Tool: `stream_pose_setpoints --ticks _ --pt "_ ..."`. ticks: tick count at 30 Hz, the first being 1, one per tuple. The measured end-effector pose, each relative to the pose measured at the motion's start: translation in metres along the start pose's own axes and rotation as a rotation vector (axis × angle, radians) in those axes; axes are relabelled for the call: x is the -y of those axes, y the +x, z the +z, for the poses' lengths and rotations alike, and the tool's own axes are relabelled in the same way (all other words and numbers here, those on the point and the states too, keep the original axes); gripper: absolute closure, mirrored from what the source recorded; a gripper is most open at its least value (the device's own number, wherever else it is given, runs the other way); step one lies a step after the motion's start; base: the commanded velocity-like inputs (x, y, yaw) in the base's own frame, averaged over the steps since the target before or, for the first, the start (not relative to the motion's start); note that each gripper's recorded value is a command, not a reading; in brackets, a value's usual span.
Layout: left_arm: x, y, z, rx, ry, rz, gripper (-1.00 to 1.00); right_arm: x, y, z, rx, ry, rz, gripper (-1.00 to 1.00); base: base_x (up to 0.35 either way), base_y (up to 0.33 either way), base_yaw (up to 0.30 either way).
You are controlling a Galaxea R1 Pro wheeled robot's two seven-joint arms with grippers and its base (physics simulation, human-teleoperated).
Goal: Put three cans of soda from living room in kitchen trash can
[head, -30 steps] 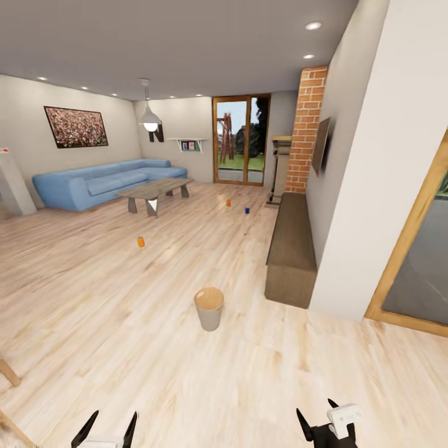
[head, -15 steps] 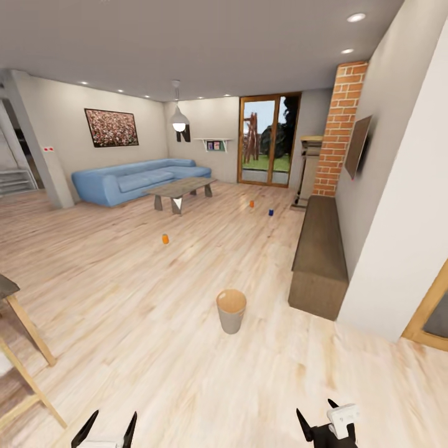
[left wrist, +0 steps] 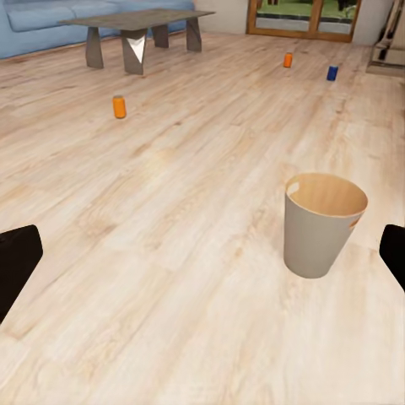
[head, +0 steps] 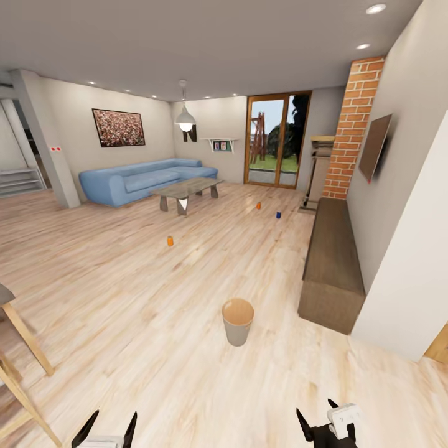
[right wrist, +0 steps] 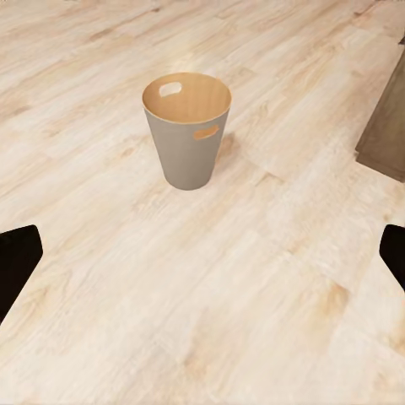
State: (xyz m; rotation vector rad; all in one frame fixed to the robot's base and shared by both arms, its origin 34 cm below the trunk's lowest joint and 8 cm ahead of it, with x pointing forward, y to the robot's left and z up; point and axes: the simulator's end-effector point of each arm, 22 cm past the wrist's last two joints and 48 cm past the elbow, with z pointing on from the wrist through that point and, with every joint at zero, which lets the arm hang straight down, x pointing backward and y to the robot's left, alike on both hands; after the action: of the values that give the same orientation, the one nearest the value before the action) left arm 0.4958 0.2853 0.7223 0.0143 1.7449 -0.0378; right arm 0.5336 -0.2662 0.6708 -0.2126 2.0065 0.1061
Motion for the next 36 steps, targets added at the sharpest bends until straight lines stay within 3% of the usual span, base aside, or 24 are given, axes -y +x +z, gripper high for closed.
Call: stream_pose_setpoints --ticks 16,36 --pt "0.0002 0.0002 0.0001 -0.001 0.000 -0.001 -1.00 -0.0008 0.0005 0.0000 -0.001 -0.002 -0.001 -1.00 0.323 0.000 0.020" --pt "0.0003 -0.0002 0.0001 0.000 0.000 0.000 -1.00 -0.0008 0.0004 -0.0001 -0.001 -0.002 -0.002 -1.00 0.323 0.000 0.233"
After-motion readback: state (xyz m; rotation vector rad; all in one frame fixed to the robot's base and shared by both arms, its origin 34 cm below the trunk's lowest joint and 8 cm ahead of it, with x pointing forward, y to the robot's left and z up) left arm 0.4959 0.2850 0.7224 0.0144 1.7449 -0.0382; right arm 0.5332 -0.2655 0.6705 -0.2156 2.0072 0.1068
